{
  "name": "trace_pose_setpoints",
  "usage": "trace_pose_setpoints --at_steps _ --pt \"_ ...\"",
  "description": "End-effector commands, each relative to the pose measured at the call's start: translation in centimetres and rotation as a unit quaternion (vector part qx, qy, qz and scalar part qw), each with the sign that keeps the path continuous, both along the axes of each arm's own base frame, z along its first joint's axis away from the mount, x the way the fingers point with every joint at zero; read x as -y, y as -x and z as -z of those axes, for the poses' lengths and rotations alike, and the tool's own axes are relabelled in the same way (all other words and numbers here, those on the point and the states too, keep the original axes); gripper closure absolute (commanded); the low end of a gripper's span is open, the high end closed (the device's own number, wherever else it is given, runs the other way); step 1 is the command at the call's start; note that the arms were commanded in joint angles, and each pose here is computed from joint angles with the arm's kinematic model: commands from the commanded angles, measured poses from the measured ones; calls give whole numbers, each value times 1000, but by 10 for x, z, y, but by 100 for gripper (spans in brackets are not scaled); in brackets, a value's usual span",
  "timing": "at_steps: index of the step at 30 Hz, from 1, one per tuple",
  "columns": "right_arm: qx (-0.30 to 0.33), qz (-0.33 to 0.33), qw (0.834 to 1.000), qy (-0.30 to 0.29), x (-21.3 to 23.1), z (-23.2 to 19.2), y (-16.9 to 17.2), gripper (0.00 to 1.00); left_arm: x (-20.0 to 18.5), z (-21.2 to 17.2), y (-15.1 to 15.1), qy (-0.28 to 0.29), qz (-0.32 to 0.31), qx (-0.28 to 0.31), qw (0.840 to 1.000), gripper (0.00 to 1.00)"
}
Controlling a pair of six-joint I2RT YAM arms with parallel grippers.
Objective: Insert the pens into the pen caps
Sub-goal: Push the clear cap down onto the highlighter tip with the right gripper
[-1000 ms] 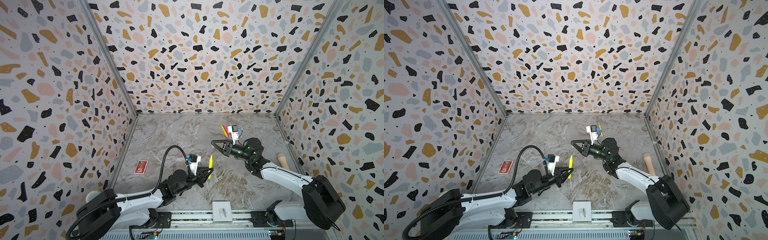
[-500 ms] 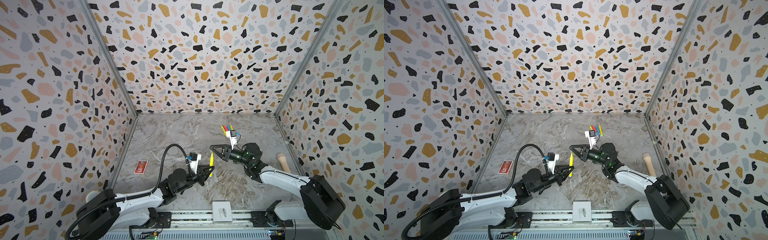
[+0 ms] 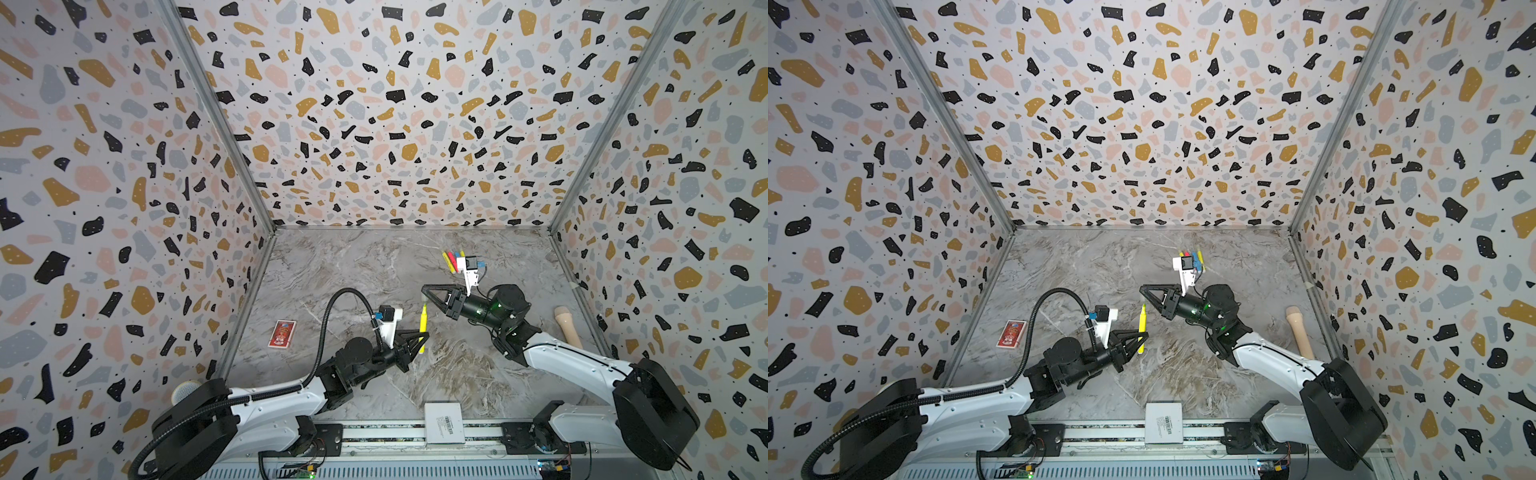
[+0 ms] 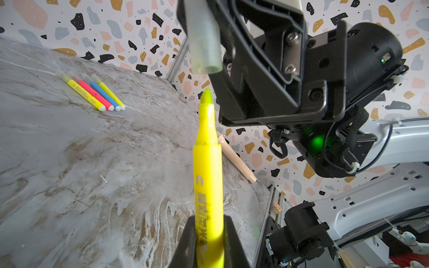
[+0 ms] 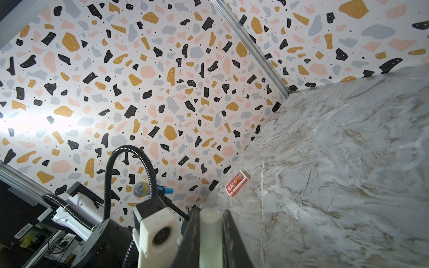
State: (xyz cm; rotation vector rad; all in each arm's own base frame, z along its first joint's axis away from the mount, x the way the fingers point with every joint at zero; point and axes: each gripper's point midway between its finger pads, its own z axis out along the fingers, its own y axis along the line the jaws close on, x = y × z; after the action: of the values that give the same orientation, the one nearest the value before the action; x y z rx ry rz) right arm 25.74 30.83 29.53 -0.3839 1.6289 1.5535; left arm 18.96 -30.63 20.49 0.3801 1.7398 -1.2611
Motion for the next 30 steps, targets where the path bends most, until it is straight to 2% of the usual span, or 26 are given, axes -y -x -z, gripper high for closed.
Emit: trace_pose_setpoints --at_steps 1,17,30 --pt "30 -10 999 -13 -2 -22 5 93 -1 -22 0 32 -2 21 999 100" --pt "32 -27 999 -12 2 -7 24 93 -2 -30 0 33 -5 30 999 100" --pt "48 -75 996 1 -11 21 64 89 -1 -53 1 55 -1 46 997 100"
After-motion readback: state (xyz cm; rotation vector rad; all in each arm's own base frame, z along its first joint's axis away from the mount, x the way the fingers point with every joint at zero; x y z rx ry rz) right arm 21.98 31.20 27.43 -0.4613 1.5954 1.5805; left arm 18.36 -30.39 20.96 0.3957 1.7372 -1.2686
